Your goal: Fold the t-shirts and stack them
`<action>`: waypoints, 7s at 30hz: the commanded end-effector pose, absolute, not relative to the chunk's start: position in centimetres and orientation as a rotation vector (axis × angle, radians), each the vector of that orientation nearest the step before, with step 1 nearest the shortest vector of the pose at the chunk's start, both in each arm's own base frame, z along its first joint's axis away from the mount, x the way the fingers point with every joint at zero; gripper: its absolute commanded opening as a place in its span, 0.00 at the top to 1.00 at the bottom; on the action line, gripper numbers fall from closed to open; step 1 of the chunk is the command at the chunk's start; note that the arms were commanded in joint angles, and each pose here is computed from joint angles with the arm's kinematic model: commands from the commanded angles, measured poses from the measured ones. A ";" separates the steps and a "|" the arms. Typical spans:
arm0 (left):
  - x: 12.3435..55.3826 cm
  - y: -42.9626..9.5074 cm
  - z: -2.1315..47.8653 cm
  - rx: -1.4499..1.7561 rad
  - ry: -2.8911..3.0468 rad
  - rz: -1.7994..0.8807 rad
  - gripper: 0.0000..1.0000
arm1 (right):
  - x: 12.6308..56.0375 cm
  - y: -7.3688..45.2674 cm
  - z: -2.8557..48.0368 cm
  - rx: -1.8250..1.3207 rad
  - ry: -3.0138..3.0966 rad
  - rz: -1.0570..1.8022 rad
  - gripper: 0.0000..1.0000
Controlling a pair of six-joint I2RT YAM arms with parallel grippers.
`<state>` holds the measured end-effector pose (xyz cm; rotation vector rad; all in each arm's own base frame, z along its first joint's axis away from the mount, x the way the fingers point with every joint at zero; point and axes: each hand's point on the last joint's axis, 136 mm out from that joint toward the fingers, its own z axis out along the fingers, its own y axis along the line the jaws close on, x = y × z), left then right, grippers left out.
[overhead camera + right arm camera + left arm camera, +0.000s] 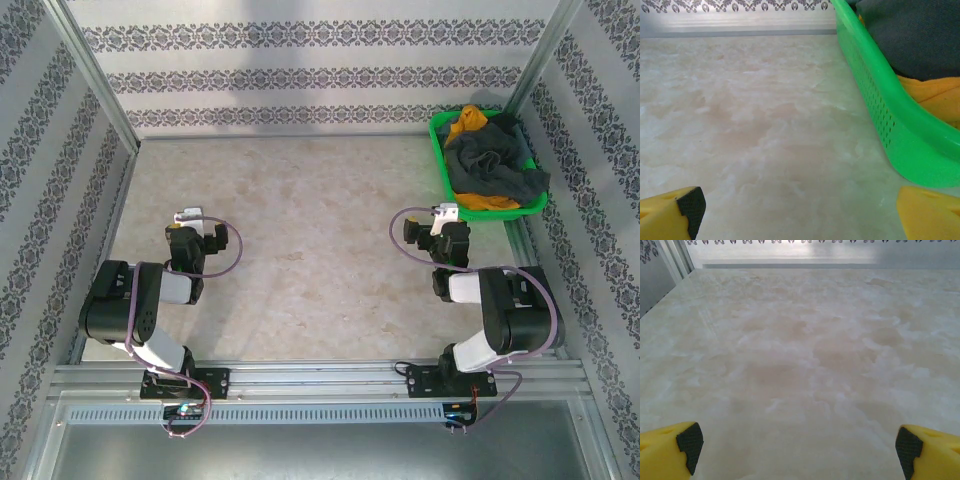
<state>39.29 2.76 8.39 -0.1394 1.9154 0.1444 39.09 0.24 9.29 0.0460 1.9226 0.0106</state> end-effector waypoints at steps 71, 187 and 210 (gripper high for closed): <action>37.1 -17.5 24.4 -0.360 2.156 -0.804 0.16 | 50.2 -11.6 13.8 0.997 2.375 -0.104 0.28; 54.2 -18.3 7.5 -0.223 2.641 -0.279 0.37 | 35.4 10.8 10.5 0.331 2.800 0.308 0.73; 53.6 -25.2 8.0 0.131 2.604 -0.280 0.32 | 33.3 9.7 9.5 0.608 2.786 0.502 0.56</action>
